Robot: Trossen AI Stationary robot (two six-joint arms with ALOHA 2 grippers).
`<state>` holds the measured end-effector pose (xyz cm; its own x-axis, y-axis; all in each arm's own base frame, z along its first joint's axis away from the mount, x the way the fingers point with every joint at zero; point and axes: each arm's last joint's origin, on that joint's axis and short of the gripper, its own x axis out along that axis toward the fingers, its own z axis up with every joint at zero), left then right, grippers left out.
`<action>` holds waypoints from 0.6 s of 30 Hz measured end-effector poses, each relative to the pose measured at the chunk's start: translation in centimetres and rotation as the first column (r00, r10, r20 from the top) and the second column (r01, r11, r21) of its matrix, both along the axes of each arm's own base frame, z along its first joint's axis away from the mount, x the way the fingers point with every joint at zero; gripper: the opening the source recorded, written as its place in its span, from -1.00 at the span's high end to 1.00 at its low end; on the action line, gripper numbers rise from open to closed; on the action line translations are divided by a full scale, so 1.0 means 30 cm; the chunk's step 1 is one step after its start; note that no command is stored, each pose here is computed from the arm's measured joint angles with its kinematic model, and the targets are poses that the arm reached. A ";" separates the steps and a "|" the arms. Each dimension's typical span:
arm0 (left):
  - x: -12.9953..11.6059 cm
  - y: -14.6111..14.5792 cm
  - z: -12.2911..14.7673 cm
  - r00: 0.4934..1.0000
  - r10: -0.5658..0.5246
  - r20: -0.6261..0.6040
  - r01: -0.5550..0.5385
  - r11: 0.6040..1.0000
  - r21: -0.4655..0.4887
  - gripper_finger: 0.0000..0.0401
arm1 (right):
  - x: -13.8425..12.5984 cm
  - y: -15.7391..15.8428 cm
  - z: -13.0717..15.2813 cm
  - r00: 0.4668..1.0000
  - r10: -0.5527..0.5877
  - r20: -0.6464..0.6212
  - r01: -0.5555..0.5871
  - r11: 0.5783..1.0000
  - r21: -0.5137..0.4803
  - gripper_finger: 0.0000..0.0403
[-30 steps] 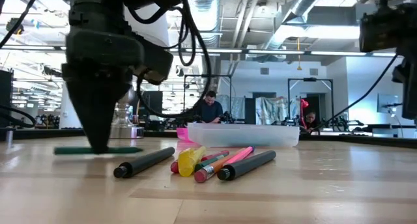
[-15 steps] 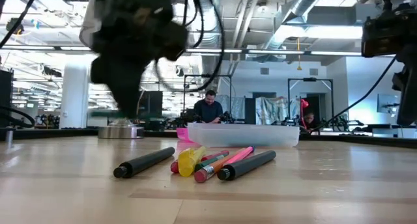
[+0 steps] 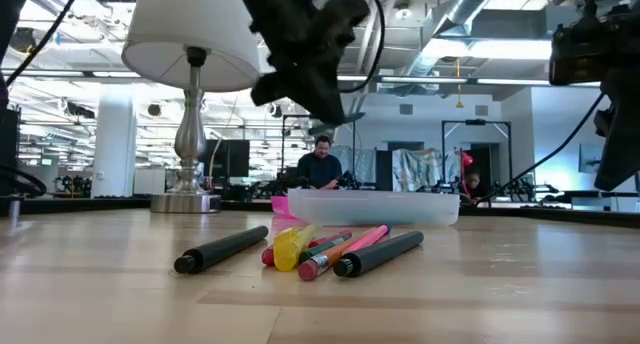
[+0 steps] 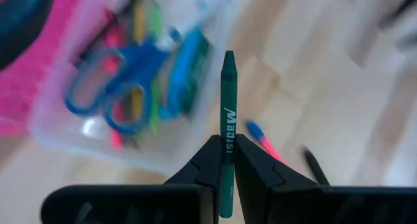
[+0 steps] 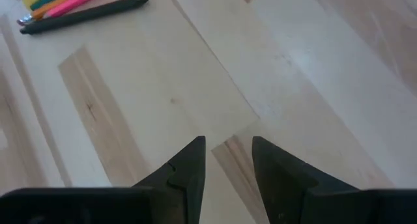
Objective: Pick & place school supplies into a supply box
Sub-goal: Put the left green crayon into the pink supply box
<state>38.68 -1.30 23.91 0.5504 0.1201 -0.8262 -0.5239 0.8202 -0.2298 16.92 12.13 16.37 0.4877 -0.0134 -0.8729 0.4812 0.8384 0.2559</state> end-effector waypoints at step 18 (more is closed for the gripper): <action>0.045 0.196 -0.057 1.000 -0.009 0.012 0.008 0.995 0.096 0.75 | 0.012 0.009 0.007 0.998 -0.048 0.041 0.045 0.997 0.057 0.41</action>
